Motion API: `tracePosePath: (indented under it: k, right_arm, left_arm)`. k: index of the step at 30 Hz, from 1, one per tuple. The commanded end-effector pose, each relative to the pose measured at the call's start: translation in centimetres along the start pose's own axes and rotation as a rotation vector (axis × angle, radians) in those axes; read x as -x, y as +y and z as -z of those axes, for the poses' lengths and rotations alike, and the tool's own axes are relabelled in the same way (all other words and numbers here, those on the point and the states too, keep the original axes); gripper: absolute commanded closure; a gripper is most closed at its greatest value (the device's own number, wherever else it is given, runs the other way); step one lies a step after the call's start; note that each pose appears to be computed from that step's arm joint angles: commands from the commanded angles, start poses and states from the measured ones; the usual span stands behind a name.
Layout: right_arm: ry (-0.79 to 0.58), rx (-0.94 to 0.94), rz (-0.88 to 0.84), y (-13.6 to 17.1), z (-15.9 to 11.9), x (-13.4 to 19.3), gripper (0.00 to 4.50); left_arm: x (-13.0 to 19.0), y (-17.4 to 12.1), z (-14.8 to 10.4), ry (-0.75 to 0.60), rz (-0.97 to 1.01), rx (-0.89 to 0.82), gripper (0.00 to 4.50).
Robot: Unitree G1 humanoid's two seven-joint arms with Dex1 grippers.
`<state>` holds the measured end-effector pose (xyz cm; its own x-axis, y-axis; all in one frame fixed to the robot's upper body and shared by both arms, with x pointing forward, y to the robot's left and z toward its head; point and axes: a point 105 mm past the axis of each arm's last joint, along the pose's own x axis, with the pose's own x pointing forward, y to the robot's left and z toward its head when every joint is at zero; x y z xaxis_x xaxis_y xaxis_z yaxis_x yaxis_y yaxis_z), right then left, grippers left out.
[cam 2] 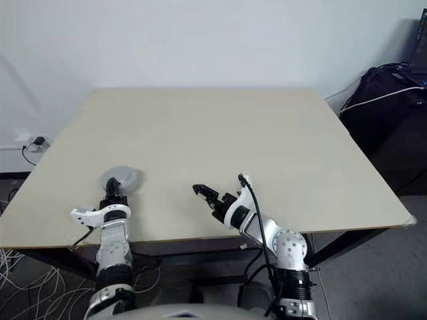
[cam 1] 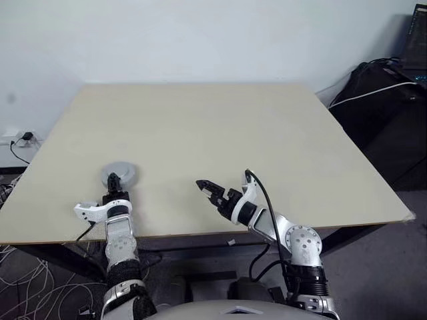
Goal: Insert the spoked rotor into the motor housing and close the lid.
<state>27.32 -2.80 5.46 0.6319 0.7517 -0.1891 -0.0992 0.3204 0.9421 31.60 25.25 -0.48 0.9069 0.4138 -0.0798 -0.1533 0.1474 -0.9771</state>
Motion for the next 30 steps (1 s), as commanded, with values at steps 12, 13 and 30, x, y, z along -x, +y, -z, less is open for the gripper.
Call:
tracePosePath:
  k: [12, 13, 30]
  right_arm:
    - [-0.028, 0.025, -0.047, 1.3, -0.4, 0.2, 0.00]
    - [-0.029, 0.024, -0.046, 1.3, -0.4, 0.2, 0.00]
    - [-0.026, 0.015, -0.044, 1.2, -0.2, 0.1, 0.00]
  left_arm:
    - [-1.7, -0.2, 0.6, -0.107, -0.095, 0.033, 2.39]
    - [-1.6, 0.1, 0.5, -0.113, -0.117, 0.023, 2.39]
    - [1.2, 0.9, 0.4, -0.091, -0.248, -0.102, 0.01]
